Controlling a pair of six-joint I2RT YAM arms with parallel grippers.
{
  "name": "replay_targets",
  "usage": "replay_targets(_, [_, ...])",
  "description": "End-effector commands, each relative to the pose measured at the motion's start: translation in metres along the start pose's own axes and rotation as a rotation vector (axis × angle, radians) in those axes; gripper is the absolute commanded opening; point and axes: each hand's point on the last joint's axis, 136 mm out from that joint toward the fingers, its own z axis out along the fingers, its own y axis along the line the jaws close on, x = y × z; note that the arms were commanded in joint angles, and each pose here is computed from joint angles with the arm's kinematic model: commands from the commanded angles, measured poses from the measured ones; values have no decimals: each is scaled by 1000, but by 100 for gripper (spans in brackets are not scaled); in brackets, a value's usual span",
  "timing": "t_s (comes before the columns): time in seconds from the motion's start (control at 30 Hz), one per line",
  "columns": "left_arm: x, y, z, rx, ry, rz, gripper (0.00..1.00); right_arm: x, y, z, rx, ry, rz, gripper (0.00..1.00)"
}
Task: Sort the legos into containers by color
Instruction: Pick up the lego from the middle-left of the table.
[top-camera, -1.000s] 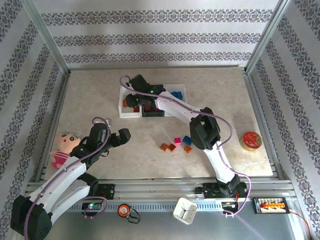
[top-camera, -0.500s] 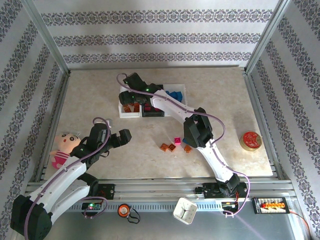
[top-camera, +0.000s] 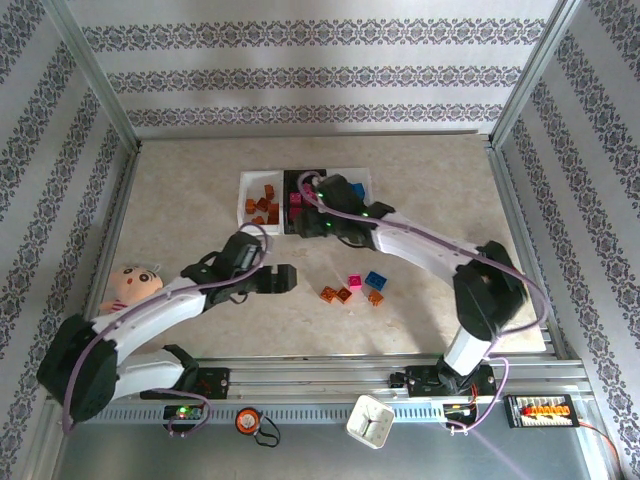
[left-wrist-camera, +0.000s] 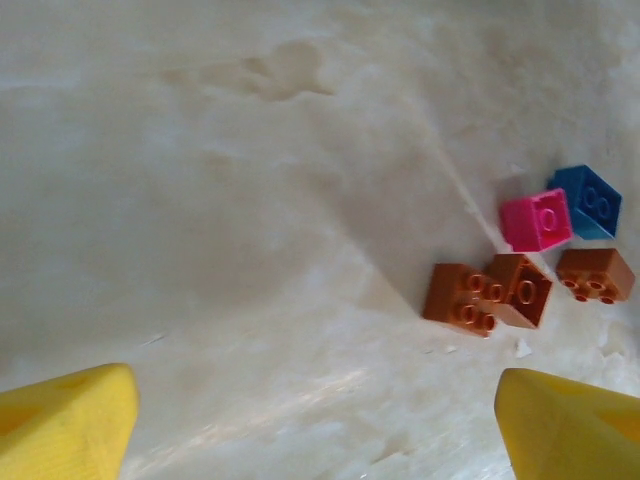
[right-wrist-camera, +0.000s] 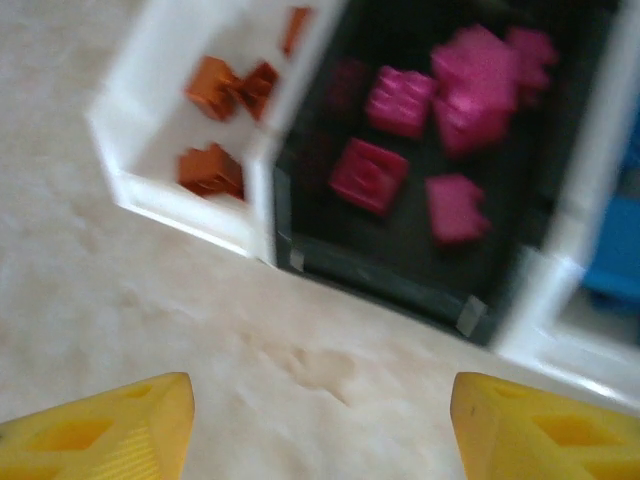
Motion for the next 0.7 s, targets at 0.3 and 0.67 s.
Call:
replay_targets(0.3, [21,-70,69,13,186,335,73,59,-113,-75,161,-80,224,69])
replay_targets(0.67, [48,-70,89,-112,282,454,68,59,-125,-94,163,-137,272,69])
